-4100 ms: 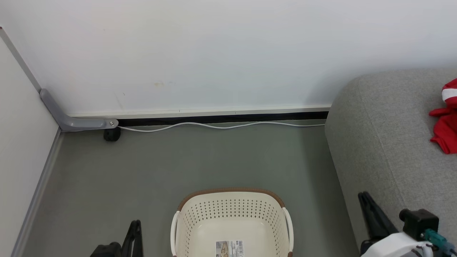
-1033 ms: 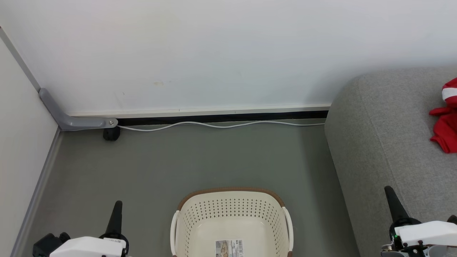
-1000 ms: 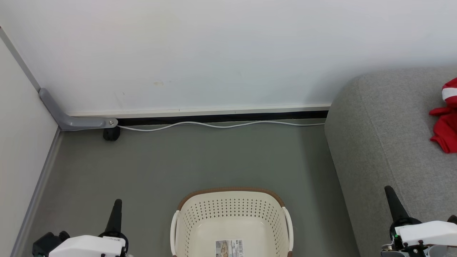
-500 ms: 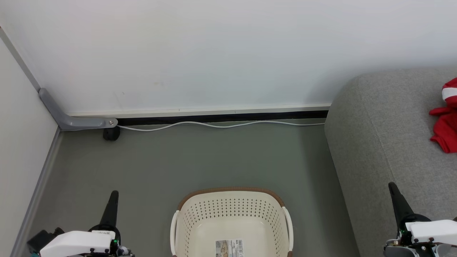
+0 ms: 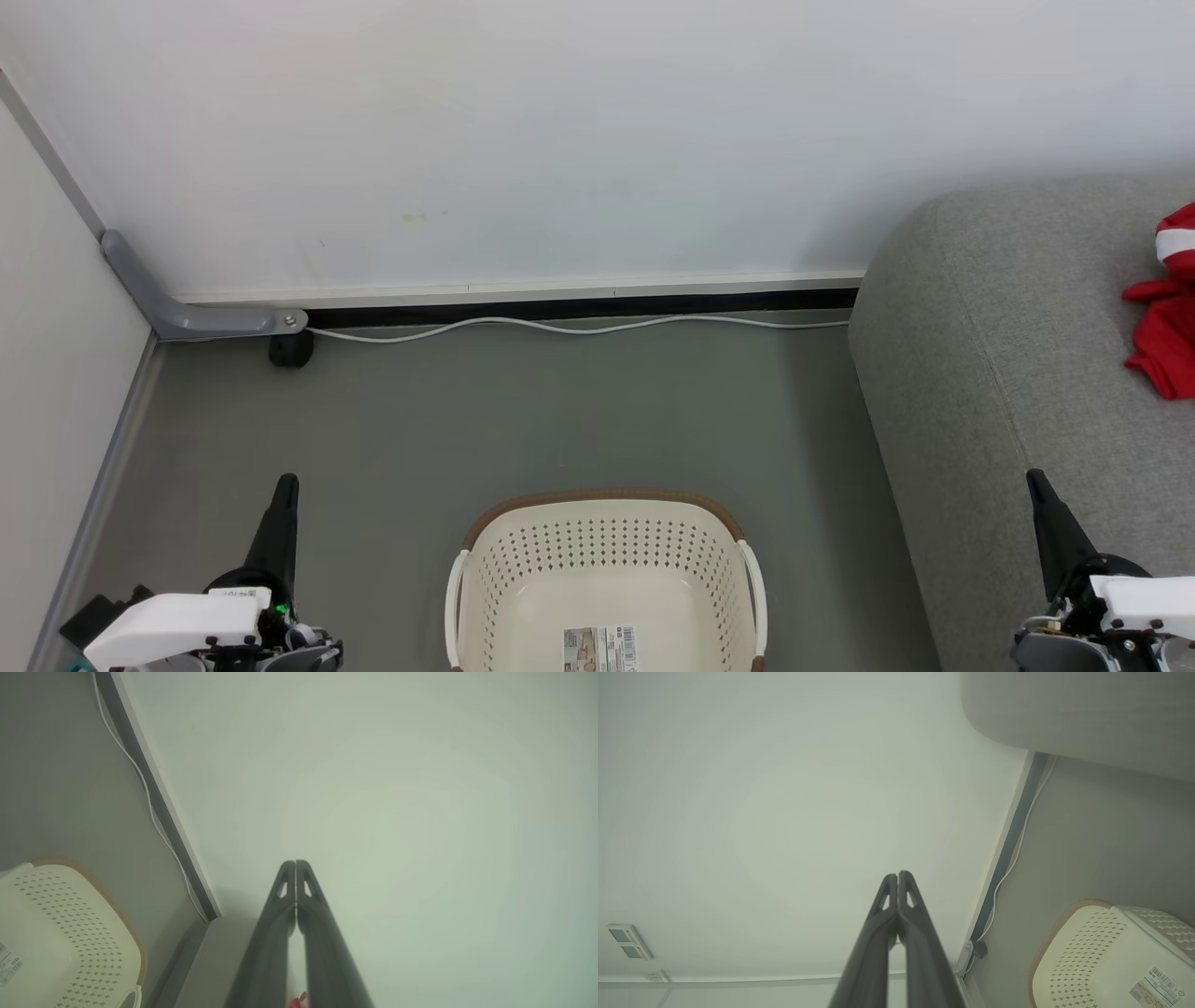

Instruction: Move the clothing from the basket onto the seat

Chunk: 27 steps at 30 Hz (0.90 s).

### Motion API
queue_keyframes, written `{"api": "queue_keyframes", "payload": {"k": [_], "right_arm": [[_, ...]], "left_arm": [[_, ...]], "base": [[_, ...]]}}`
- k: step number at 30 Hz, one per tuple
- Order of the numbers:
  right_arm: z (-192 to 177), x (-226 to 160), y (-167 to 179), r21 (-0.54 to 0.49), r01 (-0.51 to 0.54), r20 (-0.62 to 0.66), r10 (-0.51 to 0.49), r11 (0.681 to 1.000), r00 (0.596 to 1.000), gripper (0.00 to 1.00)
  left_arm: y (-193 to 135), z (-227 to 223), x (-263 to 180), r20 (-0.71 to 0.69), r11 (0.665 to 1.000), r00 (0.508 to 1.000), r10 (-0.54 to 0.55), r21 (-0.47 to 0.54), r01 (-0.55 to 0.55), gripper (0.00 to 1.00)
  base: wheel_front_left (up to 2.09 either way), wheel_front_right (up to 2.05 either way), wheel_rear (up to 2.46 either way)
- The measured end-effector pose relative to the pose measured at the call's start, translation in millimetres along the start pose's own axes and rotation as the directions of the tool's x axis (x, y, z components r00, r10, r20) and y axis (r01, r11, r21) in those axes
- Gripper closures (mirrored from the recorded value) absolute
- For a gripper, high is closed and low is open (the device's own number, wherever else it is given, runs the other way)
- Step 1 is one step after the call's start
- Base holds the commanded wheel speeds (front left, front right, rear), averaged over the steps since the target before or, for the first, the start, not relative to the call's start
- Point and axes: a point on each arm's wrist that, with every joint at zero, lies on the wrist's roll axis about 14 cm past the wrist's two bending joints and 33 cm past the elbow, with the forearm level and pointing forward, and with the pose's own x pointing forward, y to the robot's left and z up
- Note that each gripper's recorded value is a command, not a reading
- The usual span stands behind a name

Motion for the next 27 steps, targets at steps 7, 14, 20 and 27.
{"api": "queue_keyframes", "payload": {"k": [7,14,20,27], "right_arm": [[-0.4,0.2,2.8,0.05,-0.012,-0.001,0.012,0.999,1.0,1.0],[-0.4,0.2,2.9,0.05,-0.012,-0.001,0.012,0.999,1.0,1.0],[-0.4,0.2,3.0,0.05,-0.012,-0.001,0.012,0.999,1.0,1.0],[-0.3,0.2,3.1,0.05,-0.013,0.0,0.013,0.999,1.0,1.0]], "left_arm": [[-3.9,3.0,0.1,0.007,0.998,1.0,-0.022,-0.05,0.022,1.0],[-3.9,3.0,0.1,0.007,0.998,1.0,-0.022,-0.05,0.022,1.0],[-3.9,3.0,0.1,0.007,0.998,1.0,-0.022,-0.05,0.022,1.0],[-3.9,3.0,0.1,0.007,0.998,1.0,-0.022,-0.05,0.022,1.0]], "base": [[0.0,0.0,0.0],[0.0,0.0,0.0],[0.0,0.0,0.0],[0.0,0.0,0.0]]}}
